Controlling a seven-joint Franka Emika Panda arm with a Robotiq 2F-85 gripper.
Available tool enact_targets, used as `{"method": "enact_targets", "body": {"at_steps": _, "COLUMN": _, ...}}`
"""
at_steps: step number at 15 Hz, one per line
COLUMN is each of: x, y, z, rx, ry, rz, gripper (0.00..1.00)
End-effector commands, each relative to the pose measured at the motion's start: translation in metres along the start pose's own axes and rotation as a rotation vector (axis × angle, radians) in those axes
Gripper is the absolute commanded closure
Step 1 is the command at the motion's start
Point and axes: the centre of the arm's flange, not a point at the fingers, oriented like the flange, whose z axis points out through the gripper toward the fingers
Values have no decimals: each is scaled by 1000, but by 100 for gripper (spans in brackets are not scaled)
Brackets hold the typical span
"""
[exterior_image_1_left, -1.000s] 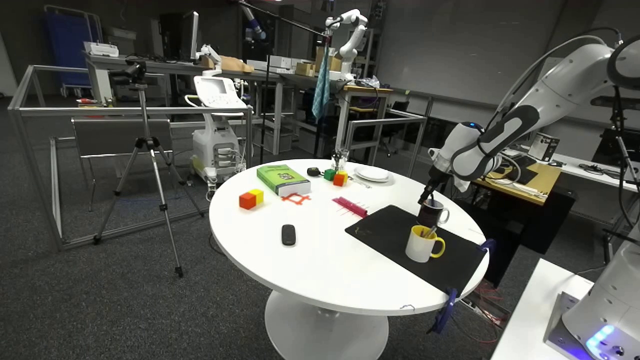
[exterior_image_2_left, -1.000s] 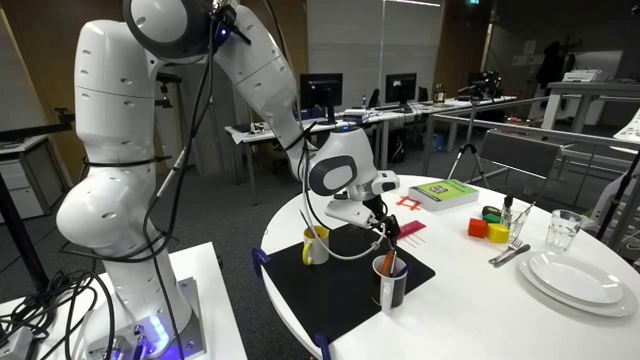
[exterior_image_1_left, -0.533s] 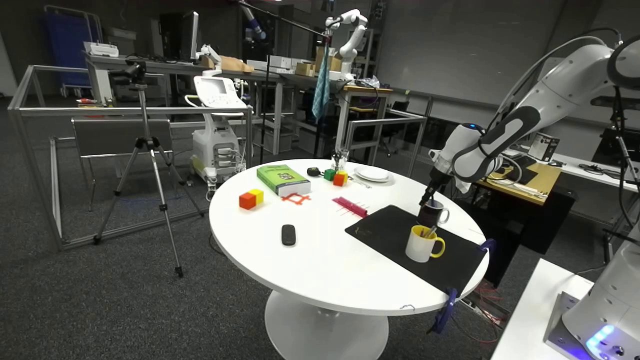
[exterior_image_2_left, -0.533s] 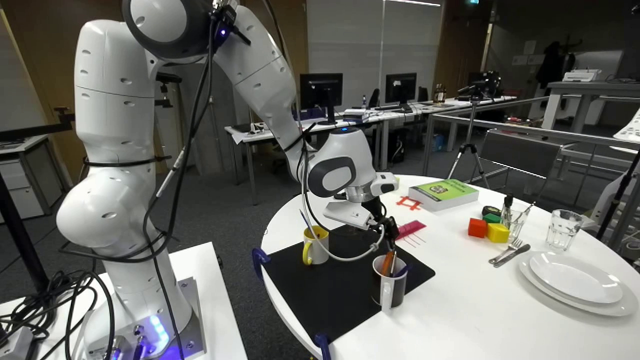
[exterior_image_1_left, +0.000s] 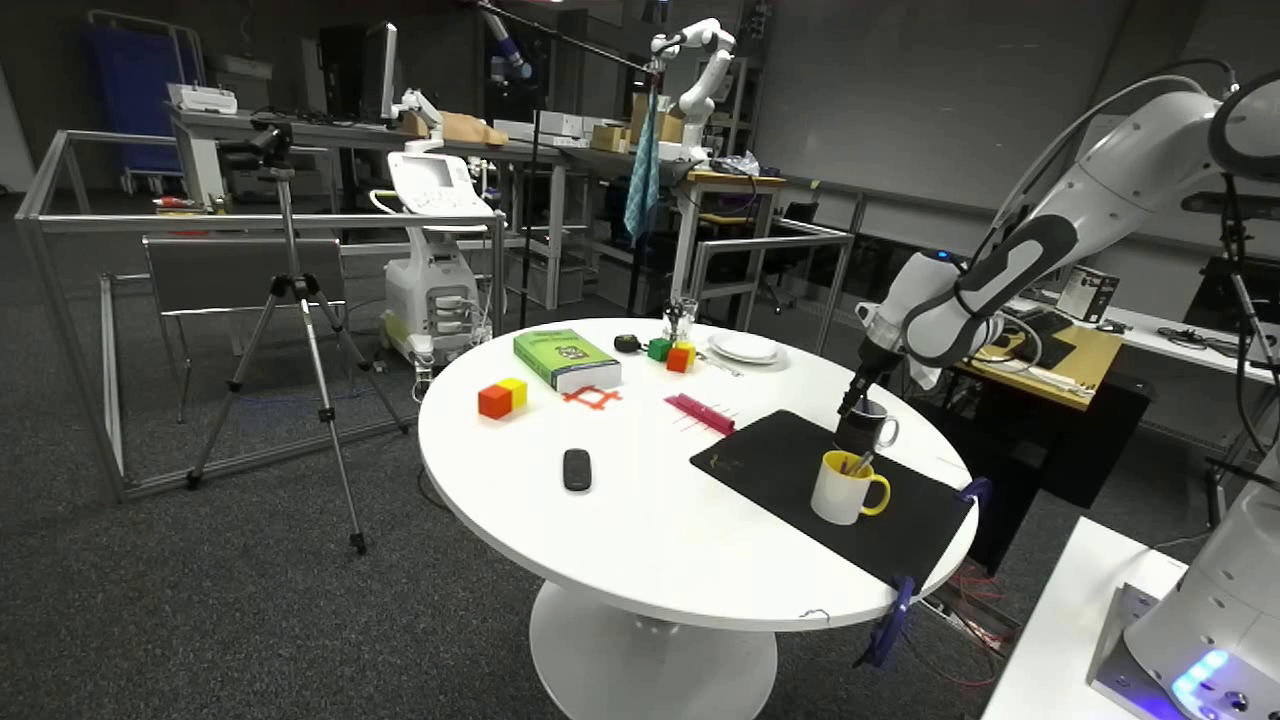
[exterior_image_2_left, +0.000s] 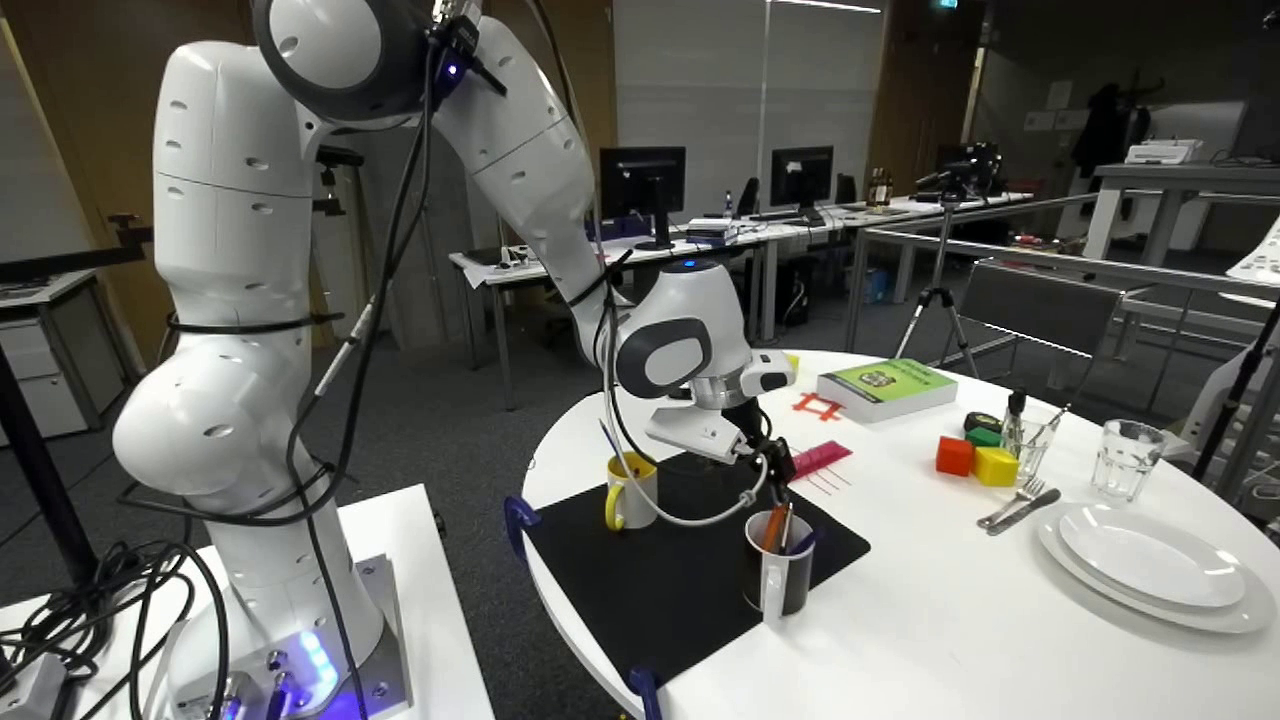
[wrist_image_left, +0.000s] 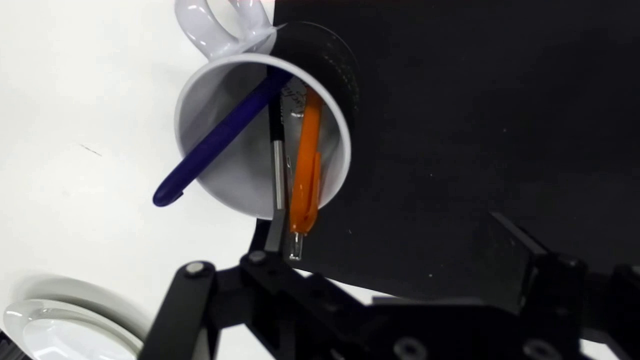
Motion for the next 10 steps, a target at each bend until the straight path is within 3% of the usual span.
{"method": "enact_targets", "body": {"at_steps": 1, "x": 3, "y": 6, "z": 0, "rx": -2, "ry": -1, "rz": -3, "gripper": 0}}
{"method": "enact_targets", "body": {"at_steps": 10, "x": 9, "y": 9, "z": 8, "rx": 0, "ry": -12, "rz": -1, "gripper": 0}}
